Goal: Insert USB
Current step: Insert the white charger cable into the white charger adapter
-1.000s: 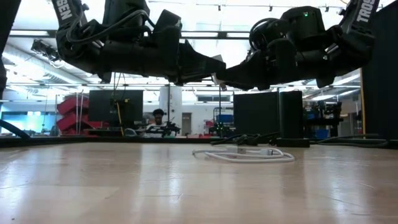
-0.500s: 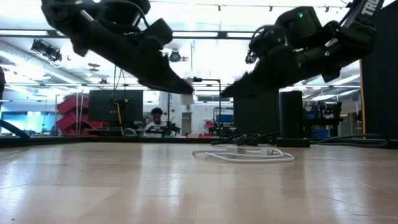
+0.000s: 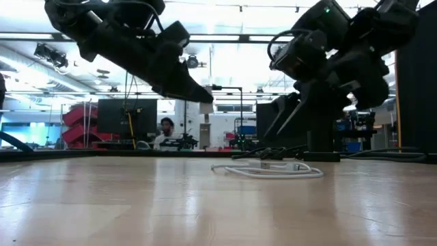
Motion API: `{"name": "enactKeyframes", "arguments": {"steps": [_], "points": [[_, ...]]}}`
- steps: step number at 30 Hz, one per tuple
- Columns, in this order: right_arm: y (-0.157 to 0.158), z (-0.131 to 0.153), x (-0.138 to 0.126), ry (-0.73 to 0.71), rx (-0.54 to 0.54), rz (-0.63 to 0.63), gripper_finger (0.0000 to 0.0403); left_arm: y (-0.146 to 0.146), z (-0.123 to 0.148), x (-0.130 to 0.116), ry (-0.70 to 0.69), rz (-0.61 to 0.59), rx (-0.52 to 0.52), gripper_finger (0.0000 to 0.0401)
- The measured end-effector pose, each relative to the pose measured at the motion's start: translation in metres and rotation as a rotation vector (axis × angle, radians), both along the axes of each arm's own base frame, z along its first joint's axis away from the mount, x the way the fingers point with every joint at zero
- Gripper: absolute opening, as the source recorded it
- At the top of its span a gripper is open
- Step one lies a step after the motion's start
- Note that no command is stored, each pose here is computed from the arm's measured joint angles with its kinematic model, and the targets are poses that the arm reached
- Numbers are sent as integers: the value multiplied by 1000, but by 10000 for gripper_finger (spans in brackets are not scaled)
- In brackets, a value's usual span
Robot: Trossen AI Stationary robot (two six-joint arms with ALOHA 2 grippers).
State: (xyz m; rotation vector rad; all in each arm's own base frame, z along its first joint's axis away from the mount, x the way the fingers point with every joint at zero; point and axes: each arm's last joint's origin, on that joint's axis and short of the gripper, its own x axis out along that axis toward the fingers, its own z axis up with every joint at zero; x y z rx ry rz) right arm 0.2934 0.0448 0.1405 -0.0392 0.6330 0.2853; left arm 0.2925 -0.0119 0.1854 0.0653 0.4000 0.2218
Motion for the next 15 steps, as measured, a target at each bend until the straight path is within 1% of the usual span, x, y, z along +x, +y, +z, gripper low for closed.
{"name": "enactKeyframes", "arguments": {"steps": [3, 7, 11, 15], "points": [[5, 2, 4, -16, -7, 8, 119, -2, 1, 1, -16, -16, -5, 143], [8, -6, 10, 4, -51, -19, 121, -4, 2, 1, -19, -24, -6, 143], [10, -22, 19, 55, -61, -23, 126, -5, 2, 1, -19, -29, -7, 143], [11, -24, 30, 59, -57, -28, 128, -6, 1, 0, -10, -30, -8, 143]]}}
